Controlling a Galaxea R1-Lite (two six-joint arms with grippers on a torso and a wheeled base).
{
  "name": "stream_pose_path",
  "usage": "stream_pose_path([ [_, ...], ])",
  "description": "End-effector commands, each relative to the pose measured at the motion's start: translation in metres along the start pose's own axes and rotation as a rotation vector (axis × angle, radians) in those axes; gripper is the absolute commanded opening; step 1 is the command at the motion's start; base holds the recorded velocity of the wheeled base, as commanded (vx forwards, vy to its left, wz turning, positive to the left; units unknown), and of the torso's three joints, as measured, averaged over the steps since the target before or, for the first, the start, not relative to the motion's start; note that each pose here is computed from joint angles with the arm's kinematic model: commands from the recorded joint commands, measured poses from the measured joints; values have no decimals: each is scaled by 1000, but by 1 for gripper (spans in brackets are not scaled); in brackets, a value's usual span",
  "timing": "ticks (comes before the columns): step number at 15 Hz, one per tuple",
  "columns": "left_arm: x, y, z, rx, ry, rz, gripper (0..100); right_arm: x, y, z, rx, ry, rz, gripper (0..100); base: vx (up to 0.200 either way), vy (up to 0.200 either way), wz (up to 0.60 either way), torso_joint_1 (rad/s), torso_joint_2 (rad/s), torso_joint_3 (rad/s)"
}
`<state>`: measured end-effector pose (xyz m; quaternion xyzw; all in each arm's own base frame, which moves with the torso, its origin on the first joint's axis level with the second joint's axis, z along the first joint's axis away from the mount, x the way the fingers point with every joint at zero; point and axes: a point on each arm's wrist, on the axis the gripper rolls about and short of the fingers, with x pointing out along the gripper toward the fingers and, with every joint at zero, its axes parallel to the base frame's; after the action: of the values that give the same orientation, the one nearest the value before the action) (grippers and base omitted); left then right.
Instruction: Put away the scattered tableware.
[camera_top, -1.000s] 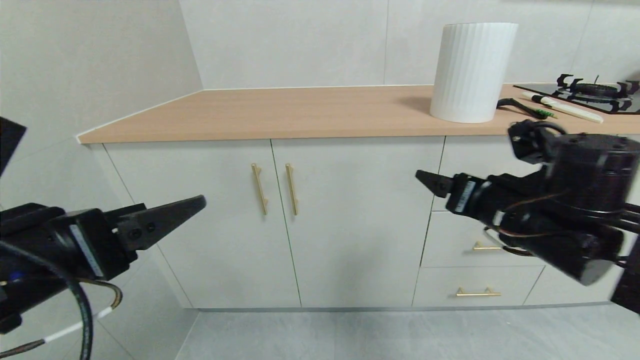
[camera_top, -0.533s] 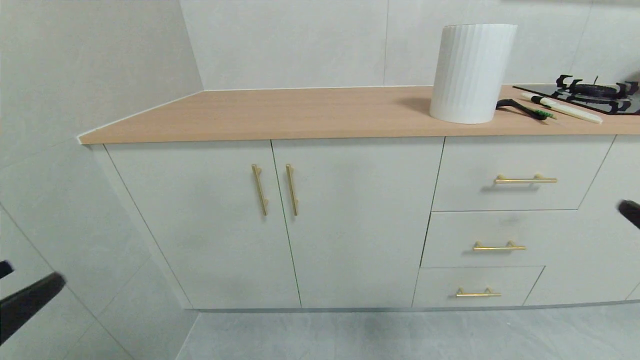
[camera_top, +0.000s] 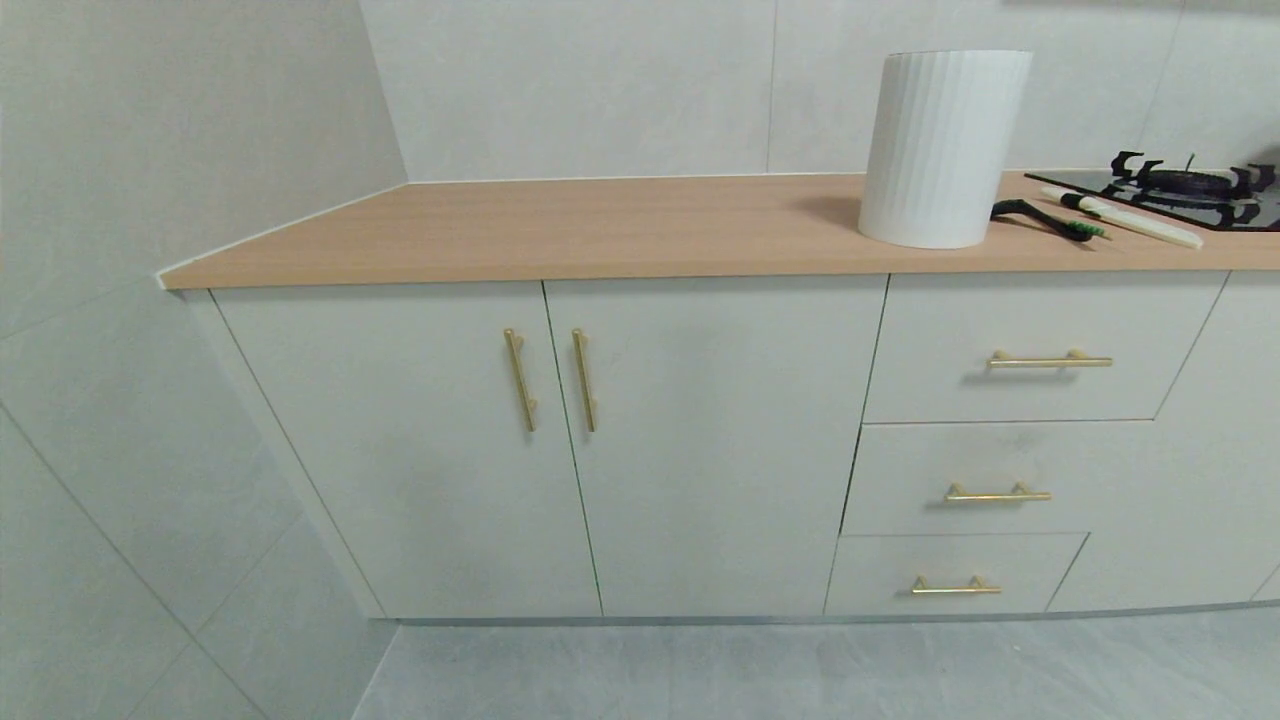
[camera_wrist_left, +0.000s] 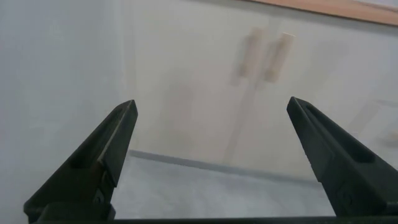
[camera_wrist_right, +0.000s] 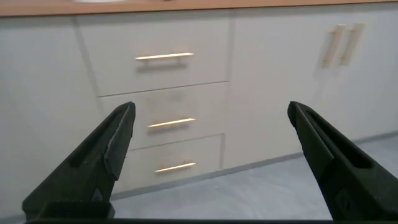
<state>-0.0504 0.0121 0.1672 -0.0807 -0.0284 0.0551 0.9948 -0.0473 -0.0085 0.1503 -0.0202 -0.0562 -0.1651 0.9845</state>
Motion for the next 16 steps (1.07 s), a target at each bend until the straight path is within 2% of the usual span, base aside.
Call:
stream_pose_path([
  [1, -6, -2, -12, 14, -47, 104, 100, -3, 1, -22, 1, -11, -39, 100, 0, 0, 0, 0, 0, 0],
  [2, -6, -2, -12, 14, -47, 104, 100, -3, 1, -22, 1, -11, -39, 100, 0, 0, 0, 0, 0, 0],
  [3, -9, -2, -29, 127, -55, 119, 100, 5, 6, -45, -19, 42, -34, 100, 0, 0, 0, 0, 0, 0],
  [4, -5, -1, -37, 147, -39, 127, 100, 13, 10, -69, -18, 47, -6, 100, 0, 0, 0, 0, 0, 0],
  [5, -1, -1, -44, 157, -15, 100, 100, 13, 11, -69, -5, 46, 43, 100, 0, 0, 0, 0, 0, 0],
  [7, 11, 0, -71, 200, 60, 1, 100, 13, 14, -72, 40, 76, 136, 100, 0, 0, 0, 0, 0, 0],
  [9, 20, 1, -88, 226, 41, -16, 100, 13, 15, -72, 41, 76, 219, 100, 0, 0, 0, 0, 0, 0],
  [10, 22, 1, -89, 223, 9, -41, 100, 12, 17, -74, 42, 90, 284, 100, 0, 0, 0, 0, 0, 0],
  [11, 22, 0, -91, 216, 21, -80, 100, 11, 18, -77, 37, 131, 340, 100, 0, 0, 0, 0, 0, 0],
  [12, 22, 0, -94, 210, 60, -99, 100, 11, 18, -76, 38, 123, 341, 100, 0, 0, 0, 0, 0, 0],
  [16, 22, 0, -94, 208, 59, -104, 100, 11, 18, -76, 39, 119, 343, 100, 0, 0, 0, 0, 0, 0],
])
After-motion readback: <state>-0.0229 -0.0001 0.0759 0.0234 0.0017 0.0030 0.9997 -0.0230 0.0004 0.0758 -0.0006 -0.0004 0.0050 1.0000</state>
